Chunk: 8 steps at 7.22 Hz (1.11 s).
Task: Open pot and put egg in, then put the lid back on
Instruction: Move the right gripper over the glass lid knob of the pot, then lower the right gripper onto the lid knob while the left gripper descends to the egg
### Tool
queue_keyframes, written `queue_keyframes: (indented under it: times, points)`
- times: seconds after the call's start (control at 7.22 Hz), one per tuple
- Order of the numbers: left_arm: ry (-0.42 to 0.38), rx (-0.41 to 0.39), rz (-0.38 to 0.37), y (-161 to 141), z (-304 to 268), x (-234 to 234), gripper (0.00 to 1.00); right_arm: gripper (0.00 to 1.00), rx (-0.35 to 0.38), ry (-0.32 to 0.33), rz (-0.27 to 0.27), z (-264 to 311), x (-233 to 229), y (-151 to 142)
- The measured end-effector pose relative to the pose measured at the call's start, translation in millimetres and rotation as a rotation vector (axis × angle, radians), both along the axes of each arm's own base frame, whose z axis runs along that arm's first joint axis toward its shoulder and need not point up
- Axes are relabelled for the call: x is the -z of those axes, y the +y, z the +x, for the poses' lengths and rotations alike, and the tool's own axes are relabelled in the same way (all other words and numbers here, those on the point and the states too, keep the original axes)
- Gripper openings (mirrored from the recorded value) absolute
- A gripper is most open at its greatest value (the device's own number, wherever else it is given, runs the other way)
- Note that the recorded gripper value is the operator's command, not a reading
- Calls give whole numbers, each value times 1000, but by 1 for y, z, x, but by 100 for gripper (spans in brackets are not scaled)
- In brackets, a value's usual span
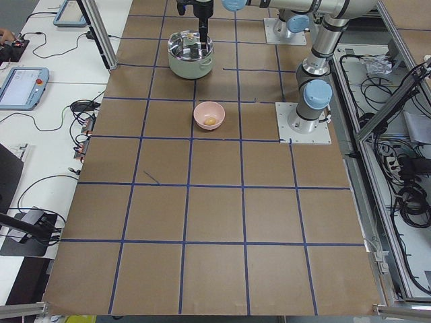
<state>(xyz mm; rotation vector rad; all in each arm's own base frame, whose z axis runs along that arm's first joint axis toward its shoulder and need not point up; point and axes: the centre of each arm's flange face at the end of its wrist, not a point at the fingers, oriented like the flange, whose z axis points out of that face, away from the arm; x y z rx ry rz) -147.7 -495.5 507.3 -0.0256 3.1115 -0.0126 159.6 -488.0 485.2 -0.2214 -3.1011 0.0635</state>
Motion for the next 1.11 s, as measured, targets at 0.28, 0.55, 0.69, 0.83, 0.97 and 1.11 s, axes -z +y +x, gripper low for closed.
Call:
queue_keyframes:
  times: [0.28, 0.55, 0.69, 0.83, 0.97, 1.11]
  points:
    - [1, 2, 1, 0, 0, 0, 100, 100, -4, 1, 4, -7, 1, -2]
    - [2, 1, 1, 1, 0, 0, 100, 100, -8, 1, 2, -5, 1, -2]
    - [2, 0, 1, 1, 0, 0, 100, 100, -12, -19, -21, 6, 0, -5]
    - [1, 0, 1, 1, 0, 0, 100, 100, -15, -54, -57, 24, 5, -14]
    - [1, 0, 1, 1, 0, 0, 100, 100, -9, -75, -80, 51, 19, -24]
    - [2, 0, 1, 1, 0, 0, 100, 99, 12, -90, -94, 81, 35, -35]
